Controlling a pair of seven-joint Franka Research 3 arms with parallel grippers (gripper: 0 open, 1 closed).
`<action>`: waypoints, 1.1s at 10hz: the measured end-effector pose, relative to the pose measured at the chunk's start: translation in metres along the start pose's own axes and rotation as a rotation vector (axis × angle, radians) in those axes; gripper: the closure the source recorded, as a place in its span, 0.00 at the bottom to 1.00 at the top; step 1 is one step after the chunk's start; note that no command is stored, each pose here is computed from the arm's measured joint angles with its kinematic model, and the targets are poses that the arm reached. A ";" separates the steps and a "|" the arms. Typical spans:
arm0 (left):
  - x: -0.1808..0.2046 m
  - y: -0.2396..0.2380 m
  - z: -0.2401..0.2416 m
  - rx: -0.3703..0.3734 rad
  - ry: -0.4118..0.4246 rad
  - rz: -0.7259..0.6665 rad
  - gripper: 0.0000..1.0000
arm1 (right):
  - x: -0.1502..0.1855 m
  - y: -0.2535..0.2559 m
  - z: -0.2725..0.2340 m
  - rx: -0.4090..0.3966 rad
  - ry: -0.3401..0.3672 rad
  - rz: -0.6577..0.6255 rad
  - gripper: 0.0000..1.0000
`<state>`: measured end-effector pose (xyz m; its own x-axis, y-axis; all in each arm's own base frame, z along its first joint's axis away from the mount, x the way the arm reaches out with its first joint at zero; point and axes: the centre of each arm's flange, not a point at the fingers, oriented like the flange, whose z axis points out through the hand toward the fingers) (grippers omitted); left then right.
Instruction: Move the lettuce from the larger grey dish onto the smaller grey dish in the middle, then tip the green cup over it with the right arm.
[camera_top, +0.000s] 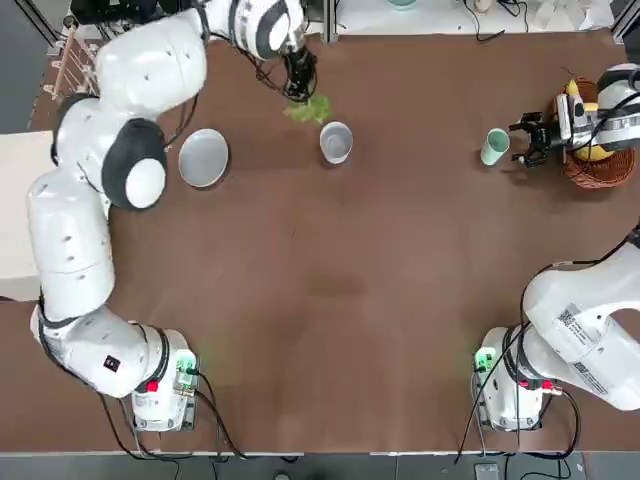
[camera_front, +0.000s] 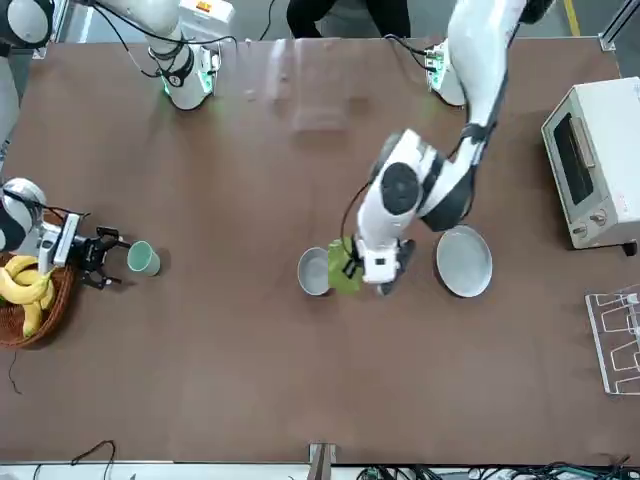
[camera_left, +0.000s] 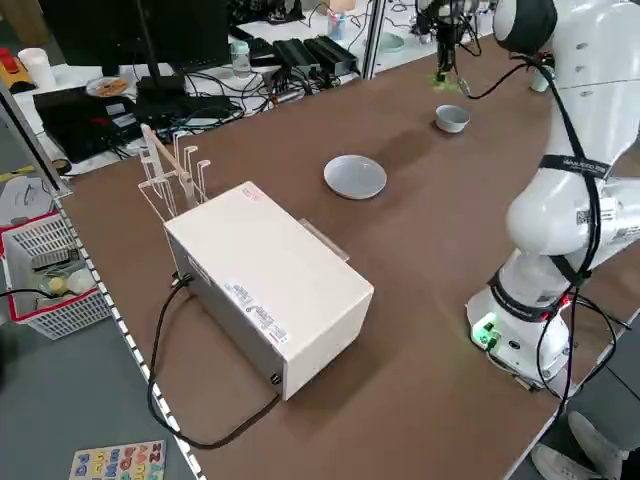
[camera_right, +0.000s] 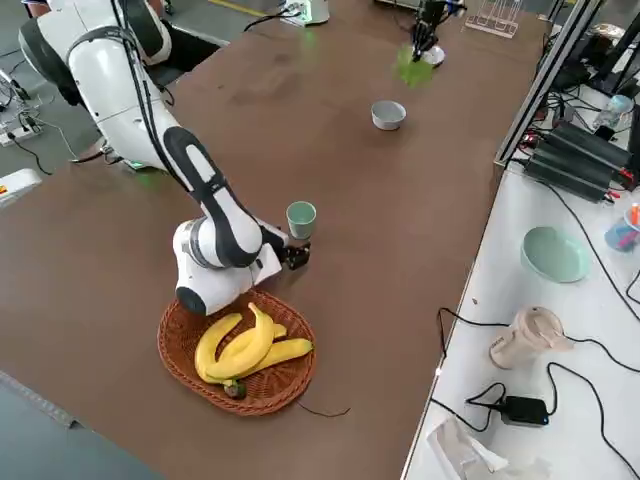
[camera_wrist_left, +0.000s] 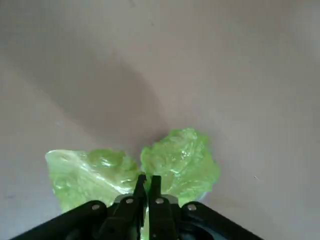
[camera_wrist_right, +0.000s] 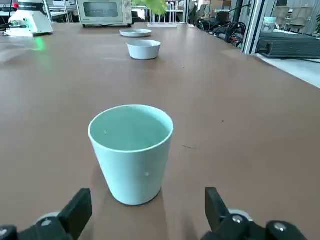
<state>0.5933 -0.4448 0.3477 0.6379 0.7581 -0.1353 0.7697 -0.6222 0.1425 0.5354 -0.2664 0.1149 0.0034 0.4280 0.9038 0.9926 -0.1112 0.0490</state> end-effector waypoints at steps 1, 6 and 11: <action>-0.012 0.005 0.021 -0.036 -0.005 -0.012 0.95 | -0.002 -0.001 0.002 0.002 0.003 -0.011 0.00; -0.035 0.004 0.083 -0.037 -0.021 0.010 0.95 | -0.007 -0.002 0.010 -0.017 0.029 -0.016 0.00; -0.038 0.001 0.091 -0.020 -0.022 0.013 0.94 | -0.005 0.001 0.029 -0.011 0.030 -0.014 0.00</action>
<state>0.5721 -0.4920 0.2642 0.6487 0.7451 -0.1552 0.7607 -0.6281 0.1639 0.5400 -0.2423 0.0983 -0.0147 0.4026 0.9153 0.9912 -0.1149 0.0664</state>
